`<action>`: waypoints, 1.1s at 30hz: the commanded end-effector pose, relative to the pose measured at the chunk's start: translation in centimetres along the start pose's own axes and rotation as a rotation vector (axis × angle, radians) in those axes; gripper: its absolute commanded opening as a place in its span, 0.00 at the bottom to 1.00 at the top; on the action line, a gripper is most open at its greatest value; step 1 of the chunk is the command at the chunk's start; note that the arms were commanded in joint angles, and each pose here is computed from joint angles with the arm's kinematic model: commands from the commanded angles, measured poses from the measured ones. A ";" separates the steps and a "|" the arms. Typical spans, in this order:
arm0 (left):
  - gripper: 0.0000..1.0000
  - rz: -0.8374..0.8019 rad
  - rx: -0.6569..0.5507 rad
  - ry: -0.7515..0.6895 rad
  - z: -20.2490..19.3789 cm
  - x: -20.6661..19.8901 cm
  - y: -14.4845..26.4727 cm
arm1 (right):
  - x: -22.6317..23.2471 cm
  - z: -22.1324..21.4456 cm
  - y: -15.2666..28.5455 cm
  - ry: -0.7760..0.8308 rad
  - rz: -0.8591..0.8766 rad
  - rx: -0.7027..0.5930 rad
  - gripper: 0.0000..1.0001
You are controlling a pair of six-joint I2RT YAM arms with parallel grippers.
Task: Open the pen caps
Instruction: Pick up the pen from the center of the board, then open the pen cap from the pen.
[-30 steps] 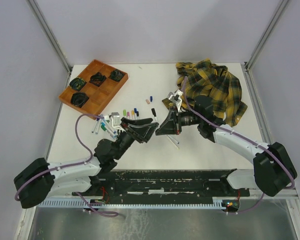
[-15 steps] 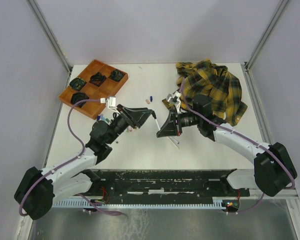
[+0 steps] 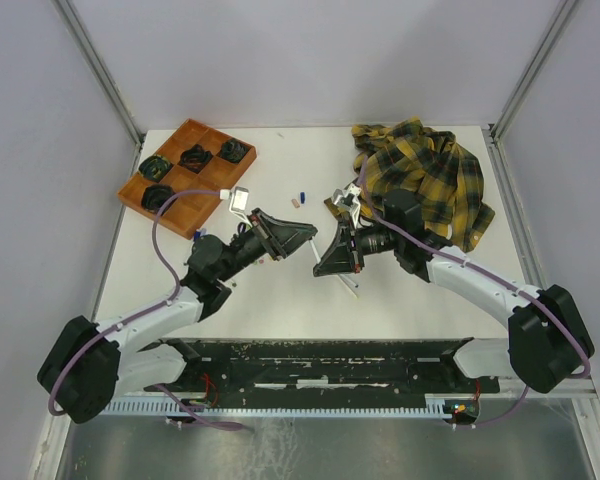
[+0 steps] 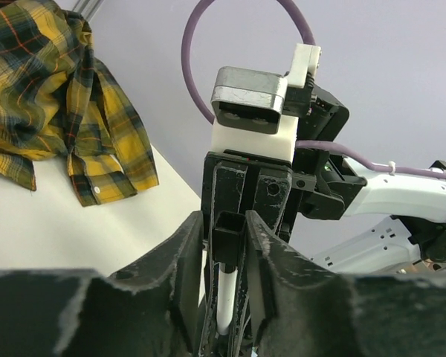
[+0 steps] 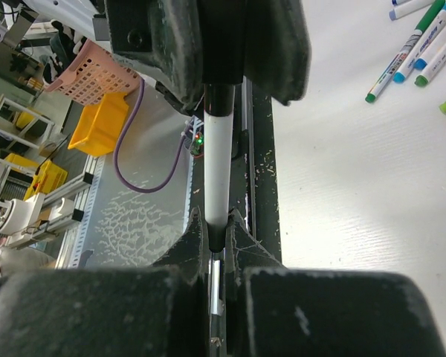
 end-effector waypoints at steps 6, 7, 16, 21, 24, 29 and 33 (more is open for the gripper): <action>0.03 -0.121 -0.005 -0.011 1.1 -2.1 -0.9 | 0.5 1.8 0.0 0.065 0.013 0.003 0.00; 0.03 -0.120 -0.005 -0.012 1.1 -2.1 -0.9 | 0.5 1.8 0.0 0.064 0.011 0.003 0.00; 0.03 -0.095 -0.016 0.009 -0.1 -0.9 -1.0 | 0.6 2.6 -0.1 0.004 -0.013 -0.062 0.35; 0.03 -0.099 -0.011 0.021 -1.2 -0.6 -1.5 | 0.3 2.5 -0.1 -0.015 -0.043 -0.071 0.39; 0.03 -0.100 -0.020 0.019 -1.2 -0.5 -1.6 | 0.1 2.4 0.0 -0.019 -0.053 -0.066 0.36; 0.03 -0.083 -0.082 -0.029 -0.4 -0.7 -1.4 | -0.1 2.2 -0.1 -0.028 -0.058 -0.051 0.07; 0.03 -0.076 -0.190 -0.089 1.7 -1.6 -1.3 | -0.4 1.8 -0.1 -0.046 -0.064 -0.031 0.00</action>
Point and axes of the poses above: each gripper's point midway between its finger pads, its own y axis back along the fingers, its own x axis along the line the jaws close on, z = x × y, the point moved 10 cm from there along y, back along the fingers, and after that the axes turned 11 degrees about y, right-handed, at the moved point
